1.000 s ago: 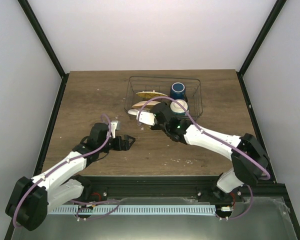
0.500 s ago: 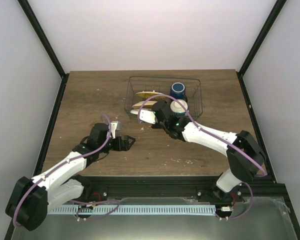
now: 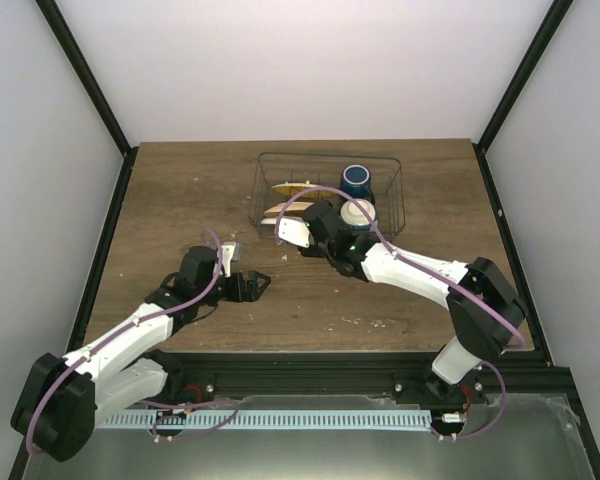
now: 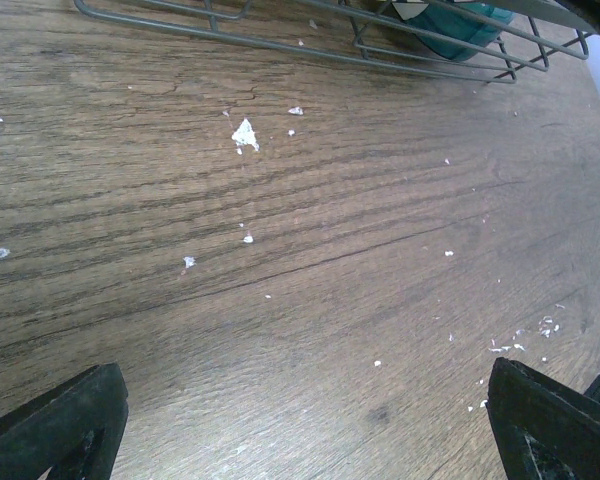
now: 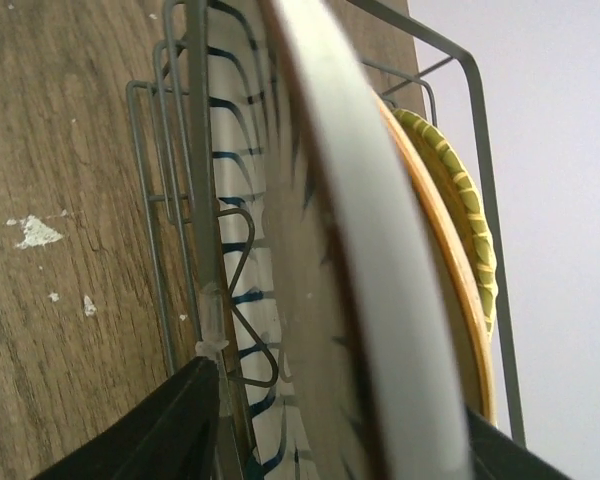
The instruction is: Load the mixed dishes into the dish rack
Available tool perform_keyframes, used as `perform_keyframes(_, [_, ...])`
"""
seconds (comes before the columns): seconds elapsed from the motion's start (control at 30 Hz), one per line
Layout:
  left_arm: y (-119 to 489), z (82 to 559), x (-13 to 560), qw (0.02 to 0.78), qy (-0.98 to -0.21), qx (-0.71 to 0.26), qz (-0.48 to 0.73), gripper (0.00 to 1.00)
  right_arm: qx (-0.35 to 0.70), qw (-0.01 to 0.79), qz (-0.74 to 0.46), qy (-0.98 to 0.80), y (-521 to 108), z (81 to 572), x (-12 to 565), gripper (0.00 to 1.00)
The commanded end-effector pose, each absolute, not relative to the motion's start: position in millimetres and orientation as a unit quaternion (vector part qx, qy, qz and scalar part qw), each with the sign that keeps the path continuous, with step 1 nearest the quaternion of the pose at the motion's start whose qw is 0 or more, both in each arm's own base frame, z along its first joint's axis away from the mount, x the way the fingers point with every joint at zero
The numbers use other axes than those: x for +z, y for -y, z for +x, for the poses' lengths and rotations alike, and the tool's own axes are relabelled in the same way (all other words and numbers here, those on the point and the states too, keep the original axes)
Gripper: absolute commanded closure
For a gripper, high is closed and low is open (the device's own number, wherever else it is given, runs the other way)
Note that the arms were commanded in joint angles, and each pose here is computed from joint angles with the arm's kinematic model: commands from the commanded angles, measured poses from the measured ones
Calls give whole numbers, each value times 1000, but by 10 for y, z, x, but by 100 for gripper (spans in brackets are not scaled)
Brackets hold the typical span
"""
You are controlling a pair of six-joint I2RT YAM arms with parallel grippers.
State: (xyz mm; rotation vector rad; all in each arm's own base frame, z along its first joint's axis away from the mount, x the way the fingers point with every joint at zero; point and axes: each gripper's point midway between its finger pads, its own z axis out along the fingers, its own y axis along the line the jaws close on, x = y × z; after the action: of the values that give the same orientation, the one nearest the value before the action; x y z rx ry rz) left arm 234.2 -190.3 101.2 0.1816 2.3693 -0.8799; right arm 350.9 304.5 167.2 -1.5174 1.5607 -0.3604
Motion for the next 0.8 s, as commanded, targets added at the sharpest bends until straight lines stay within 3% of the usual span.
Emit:
perform_keyframes(0.0, [1921,2329,1009,298,-890,-339,70,0,-138,462,-611,-628,-3108,3546,1766,47])
perform_keyframes(0.43, [1925,2328,1012,297,-890,-340,70,0,-154,471,-594,-634,-3035,3719,1863,35])
perform_keyframes(0.57, [1915,2336,1013,298,-890,-337,68,0,-159,468,-583,-645,-2967,3702,1927,20])
perform_keyframes(0.67, [1909,2359,1033,301,-891,-335,65,0,-154,467,-566,-662,-2886,3654,1997,1])
perform_keyframes(0.77, [1917,2387,1062,301,-891,-334,63,0,-128,464,-546,-686,-2827,3552,2071,0])
